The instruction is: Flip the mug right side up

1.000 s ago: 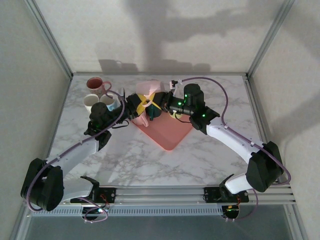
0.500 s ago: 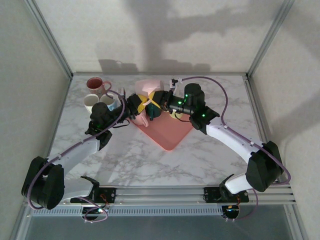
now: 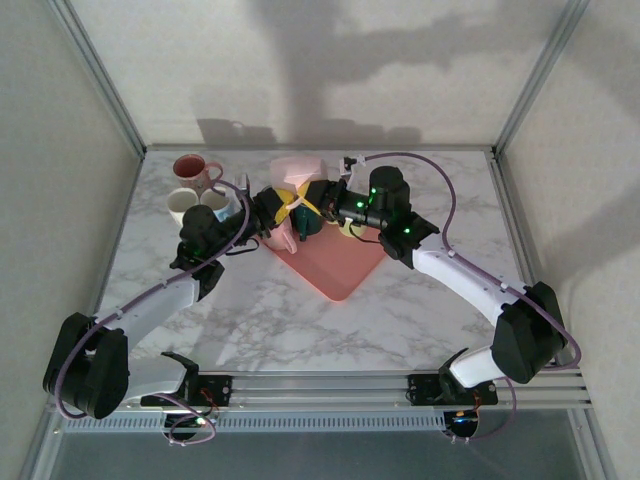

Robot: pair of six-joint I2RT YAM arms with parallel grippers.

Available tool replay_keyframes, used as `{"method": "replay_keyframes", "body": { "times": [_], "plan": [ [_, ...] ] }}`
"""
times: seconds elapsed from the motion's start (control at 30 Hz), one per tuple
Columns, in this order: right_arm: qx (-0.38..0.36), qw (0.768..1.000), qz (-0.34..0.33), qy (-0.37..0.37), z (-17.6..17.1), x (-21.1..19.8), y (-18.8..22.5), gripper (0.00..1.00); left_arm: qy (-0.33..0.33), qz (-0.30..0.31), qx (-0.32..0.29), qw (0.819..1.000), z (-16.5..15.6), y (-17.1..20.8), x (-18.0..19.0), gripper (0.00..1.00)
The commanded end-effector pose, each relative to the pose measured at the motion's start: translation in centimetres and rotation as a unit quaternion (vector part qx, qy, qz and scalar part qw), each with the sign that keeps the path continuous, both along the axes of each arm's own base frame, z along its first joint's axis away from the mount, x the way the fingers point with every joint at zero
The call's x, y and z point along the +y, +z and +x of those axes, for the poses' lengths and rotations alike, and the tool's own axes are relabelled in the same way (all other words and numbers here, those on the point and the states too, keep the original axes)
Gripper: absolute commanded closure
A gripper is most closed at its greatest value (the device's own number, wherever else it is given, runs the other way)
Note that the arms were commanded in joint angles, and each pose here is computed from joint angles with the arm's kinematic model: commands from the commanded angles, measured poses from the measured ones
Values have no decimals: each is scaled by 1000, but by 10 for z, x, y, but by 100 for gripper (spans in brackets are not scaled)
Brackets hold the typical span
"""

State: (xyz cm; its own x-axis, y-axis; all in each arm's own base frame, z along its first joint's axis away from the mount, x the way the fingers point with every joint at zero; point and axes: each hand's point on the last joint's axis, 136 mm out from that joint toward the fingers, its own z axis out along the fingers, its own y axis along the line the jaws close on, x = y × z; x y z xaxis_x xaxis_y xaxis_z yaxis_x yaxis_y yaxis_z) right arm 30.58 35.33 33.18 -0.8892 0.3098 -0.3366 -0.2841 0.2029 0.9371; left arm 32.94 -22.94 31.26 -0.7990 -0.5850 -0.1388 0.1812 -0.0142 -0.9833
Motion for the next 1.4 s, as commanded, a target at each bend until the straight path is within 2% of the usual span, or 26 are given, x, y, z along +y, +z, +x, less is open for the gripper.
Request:
{"method": "replay_keyframes", "body": {
  "times": [0.0, 0.07, 0.3, 0.63, 0.83, 1.07, 1.2, 1.37],
  "plan": [
    [-17, 1000, 0, 9, 0, 5, 3, 99, 8, -15, -94, 995, -12, 45, 2, 100],
    [-15, 1000, -1, 9, 0, 5, 2, 96, 17, -15, -105, 994, -13, 50, 5, 100],
    [-10, 1000, -4, 3, 3, 5, -2, 75, 38, -11, -134, 990, -16, 63, 11, 100],
    [-20, 1000, -21, 2, 2, 3, -7, 49, 65, 13, -155, 986, -15, 64, 18, 100],
    [-39, 994, -96, -17, -3, -15, -21, 35, 69, 78, -147, 984, -8, 58, 15, 100],
    [-59, 971, -224, -53, -8, -54, -42, 33, 70, 169, -138, 973, -2, 46, 15, 100],
    [-55, 949, -299, -79, -6, -81, -57, 32, 82, 264, -127, 953, 0, 34, 25, 100],
    [-36, 929, -355, -99, -4, -105, -74, 32, 104, 358, -107, 922, 1, 20, 45, 100]
  ]
}}
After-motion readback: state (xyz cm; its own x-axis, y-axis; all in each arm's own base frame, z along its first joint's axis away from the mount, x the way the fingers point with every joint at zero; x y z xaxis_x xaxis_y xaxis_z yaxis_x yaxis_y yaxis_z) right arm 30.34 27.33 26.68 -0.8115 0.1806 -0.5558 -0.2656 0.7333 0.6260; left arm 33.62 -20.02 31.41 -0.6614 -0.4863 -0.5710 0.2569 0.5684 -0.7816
